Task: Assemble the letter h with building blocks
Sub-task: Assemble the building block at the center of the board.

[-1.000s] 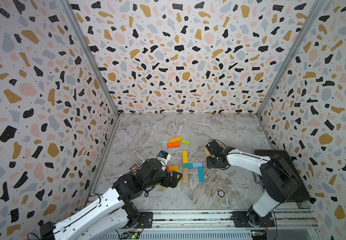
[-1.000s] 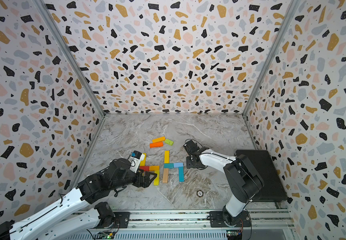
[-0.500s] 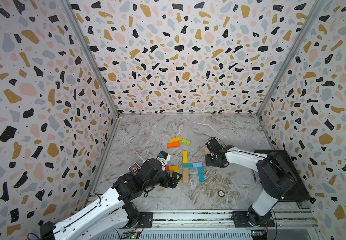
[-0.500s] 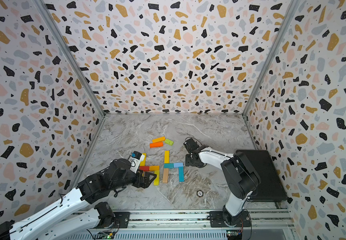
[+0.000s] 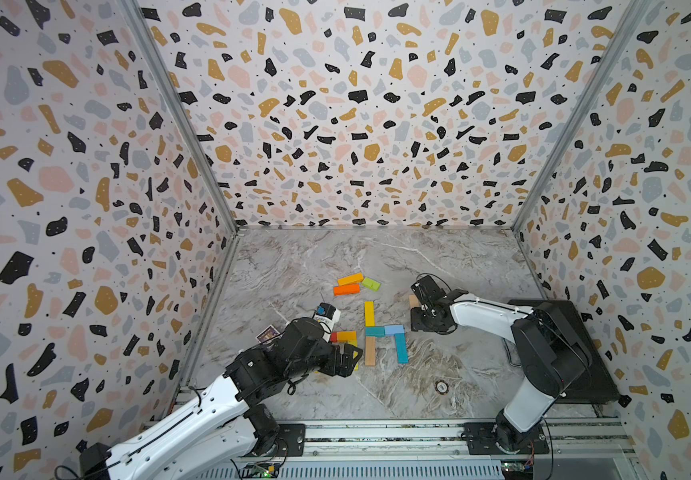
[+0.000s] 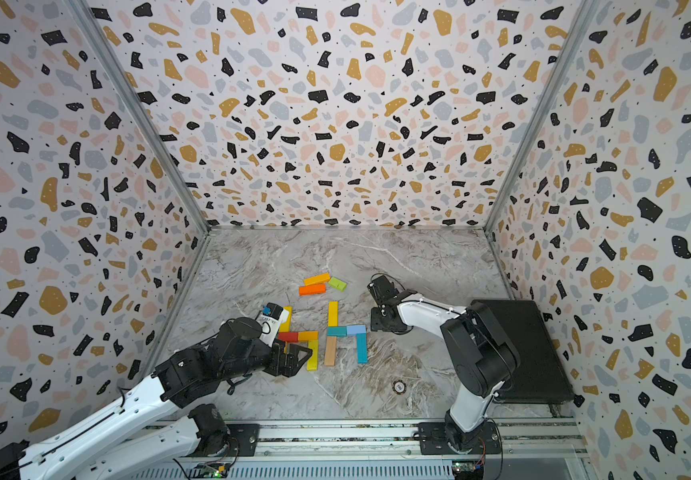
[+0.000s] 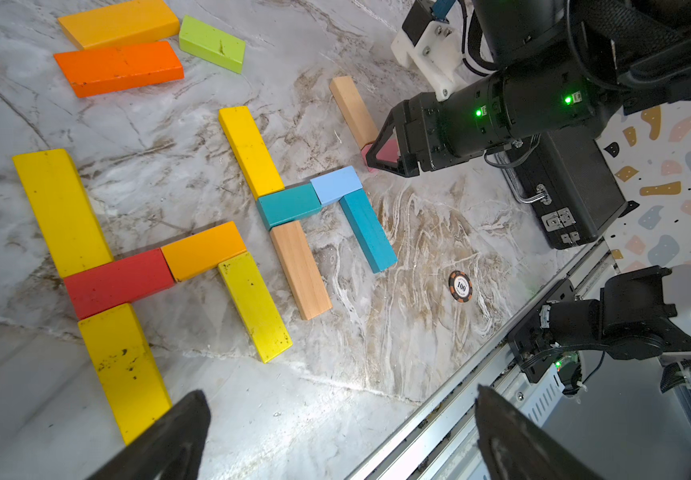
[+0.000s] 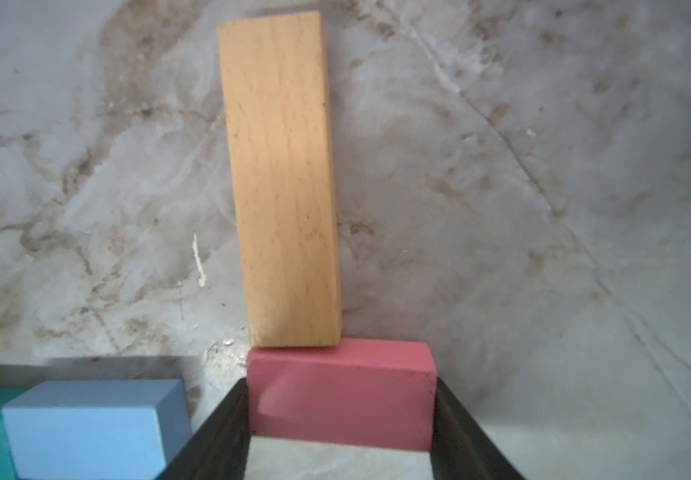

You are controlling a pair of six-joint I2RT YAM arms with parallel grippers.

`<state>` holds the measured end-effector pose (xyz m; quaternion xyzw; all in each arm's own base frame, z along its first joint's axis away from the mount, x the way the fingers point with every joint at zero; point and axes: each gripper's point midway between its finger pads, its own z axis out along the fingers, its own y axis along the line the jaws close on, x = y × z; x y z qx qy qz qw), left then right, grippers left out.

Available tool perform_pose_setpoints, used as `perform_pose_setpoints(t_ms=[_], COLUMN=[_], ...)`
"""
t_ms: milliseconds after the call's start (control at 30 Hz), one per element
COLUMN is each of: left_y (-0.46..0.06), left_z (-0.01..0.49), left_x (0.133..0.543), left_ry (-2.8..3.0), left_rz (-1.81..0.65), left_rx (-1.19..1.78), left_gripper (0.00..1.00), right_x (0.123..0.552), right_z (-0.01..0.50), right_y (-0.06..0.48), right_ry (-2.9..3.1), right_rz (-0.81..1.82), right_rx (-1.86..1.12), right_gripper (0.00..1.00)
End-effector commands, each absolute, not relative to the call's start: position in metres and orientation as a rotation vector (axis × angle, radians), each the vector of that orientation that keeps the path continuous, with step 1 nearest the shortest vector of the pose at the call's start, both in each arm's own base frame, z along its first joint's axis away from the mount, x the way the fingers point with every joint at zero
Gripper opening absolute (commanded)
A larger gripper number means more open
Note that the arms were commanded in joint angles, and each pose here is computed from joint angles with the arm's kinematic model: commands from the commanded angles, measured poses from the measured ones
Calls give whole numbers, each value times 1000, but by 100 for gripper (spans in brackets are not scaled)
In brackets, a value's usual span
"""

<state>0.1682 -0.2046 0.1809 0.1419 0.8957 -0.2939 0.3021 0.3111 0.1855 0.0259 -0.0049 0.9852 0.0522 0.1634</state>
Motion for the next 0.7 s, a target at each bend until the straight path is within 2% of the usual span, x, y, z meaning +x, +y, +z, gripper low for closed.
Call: perform_pose_setpoints(t_ms=[0,433,667], left_y=[-205,-206,-206], left_z=[188,188,188], left_x=[170,170,171], left_ry=[2349,2347,2348], left_rz=[-791,-794,-790], left_rx=[375,375,374], left_gripper=[99,99,99], right_x=[309,312,322], right_z=[18,18,41], right_y=[180,182,189], right_ry=[2843,2836,2769], right_rz=[104,118,170], right_rx=[-31,-37,-48], right_gripper=[64,79,84])
